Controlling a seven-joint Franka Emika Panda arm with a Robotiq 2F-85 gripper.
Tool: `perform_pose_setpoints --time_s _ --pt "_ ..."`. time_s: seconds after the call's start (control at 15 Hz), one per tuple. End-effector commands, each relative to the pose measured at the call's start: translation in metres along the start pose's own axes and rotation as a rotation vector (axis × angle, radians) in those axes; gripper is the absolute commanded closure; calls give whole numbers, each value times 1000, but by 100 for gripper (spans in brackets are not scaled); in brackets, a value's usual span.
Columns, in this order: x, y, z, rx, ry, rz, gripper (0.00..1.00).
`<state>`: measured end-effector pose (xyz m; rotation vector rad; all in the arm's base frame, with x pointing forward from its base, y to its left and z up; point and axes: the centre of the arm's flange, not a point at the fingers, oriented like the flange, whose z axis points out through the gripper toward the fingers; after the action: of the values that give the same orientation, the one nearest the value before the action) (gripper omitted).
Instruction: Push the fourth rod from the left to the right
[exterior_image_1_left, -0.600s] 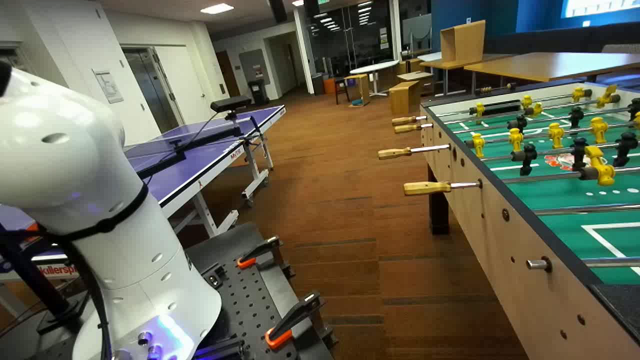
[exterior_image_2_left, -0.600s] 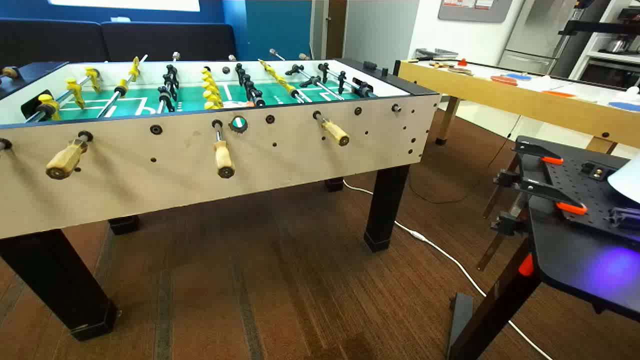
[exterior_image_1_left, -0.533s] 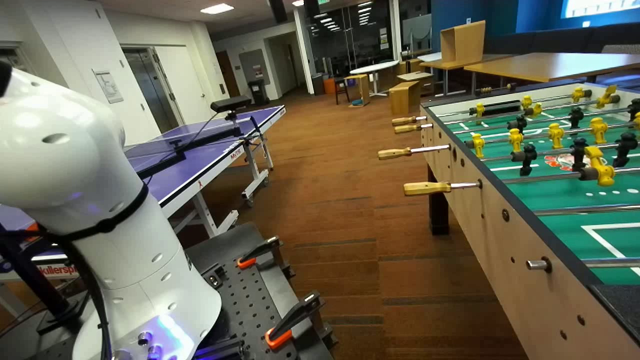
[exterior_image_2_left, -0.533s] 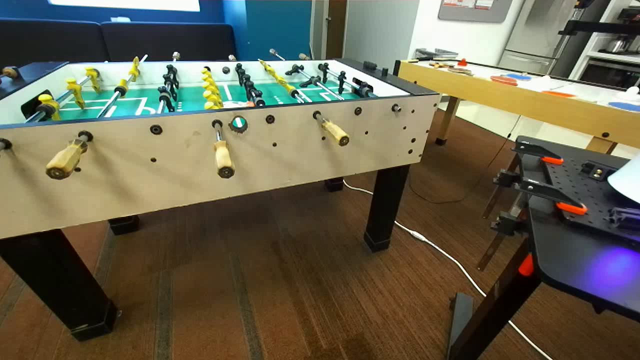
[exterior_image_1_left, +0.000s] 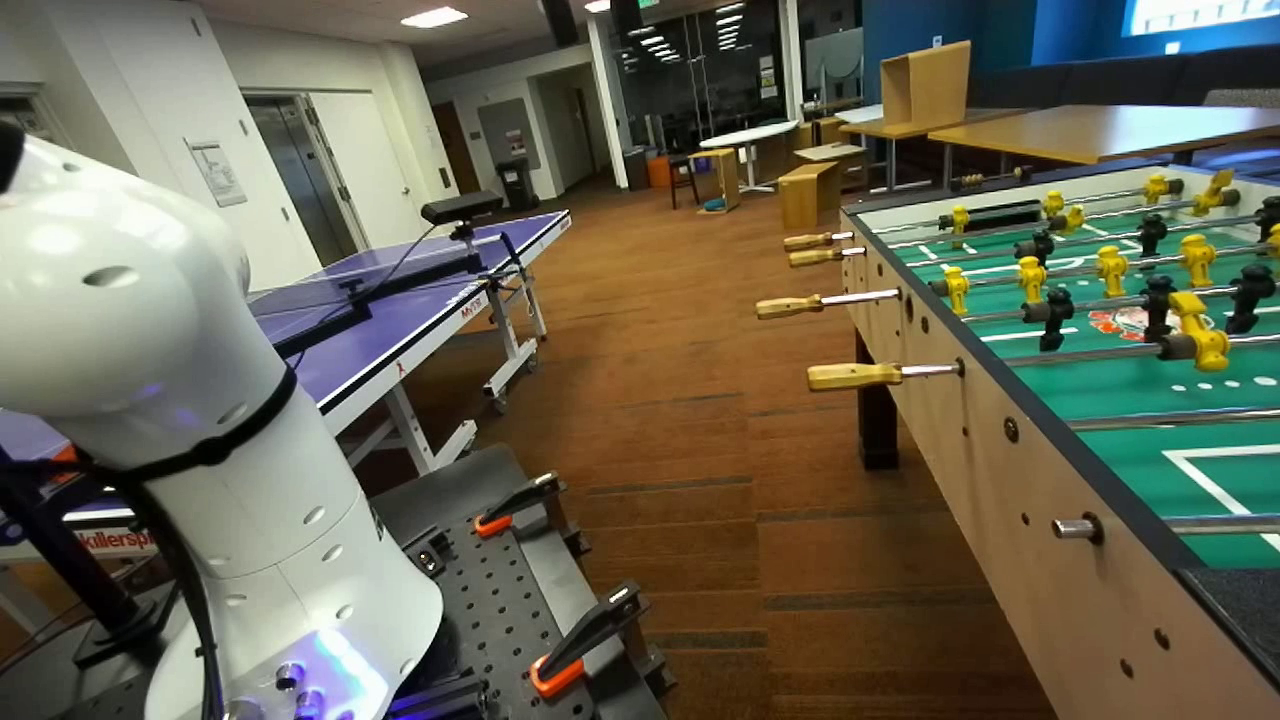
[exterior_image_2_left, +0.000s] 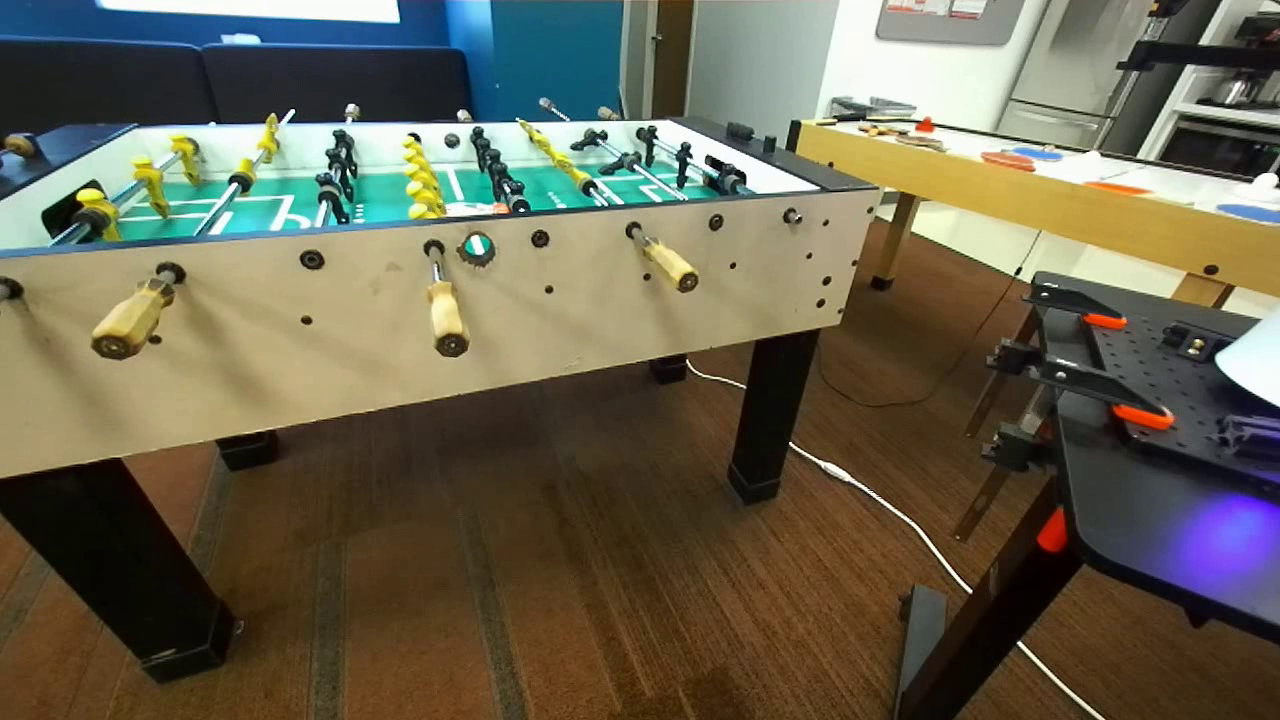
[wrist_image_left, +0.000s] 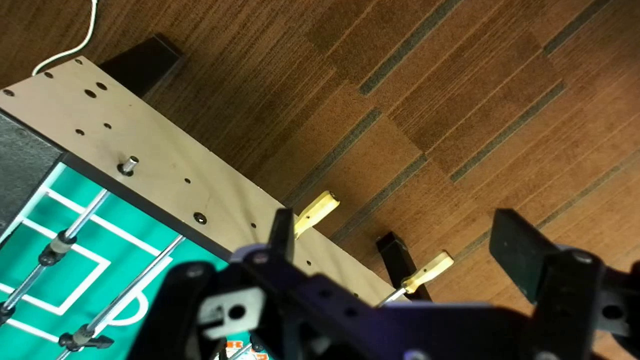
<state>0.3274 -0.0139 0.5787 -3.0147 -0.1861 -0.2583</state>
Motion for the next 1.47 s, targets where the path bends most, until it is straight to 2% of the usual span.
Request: perform_pose_setpoints --time_s 0.0,0.47,0.67,0.87,0.93,1.0,1.07,1.2,1.4 --pt "47 -26 43 -6 20 86 0" --pt "133 -77 186 18 73 235 0" --pt "166 -86 247 11 97 271 0" --pt "198 -90 295 48 98 308 0" --pt "206 -92 304 64 96 320 0" --pt "213 -92 309 46 62 327 0" --pt "179 -85 300 41 78 296 0" --pt "194 -86 315 48 69 308 0" --pt "201 -86 316 51 71 311 0"
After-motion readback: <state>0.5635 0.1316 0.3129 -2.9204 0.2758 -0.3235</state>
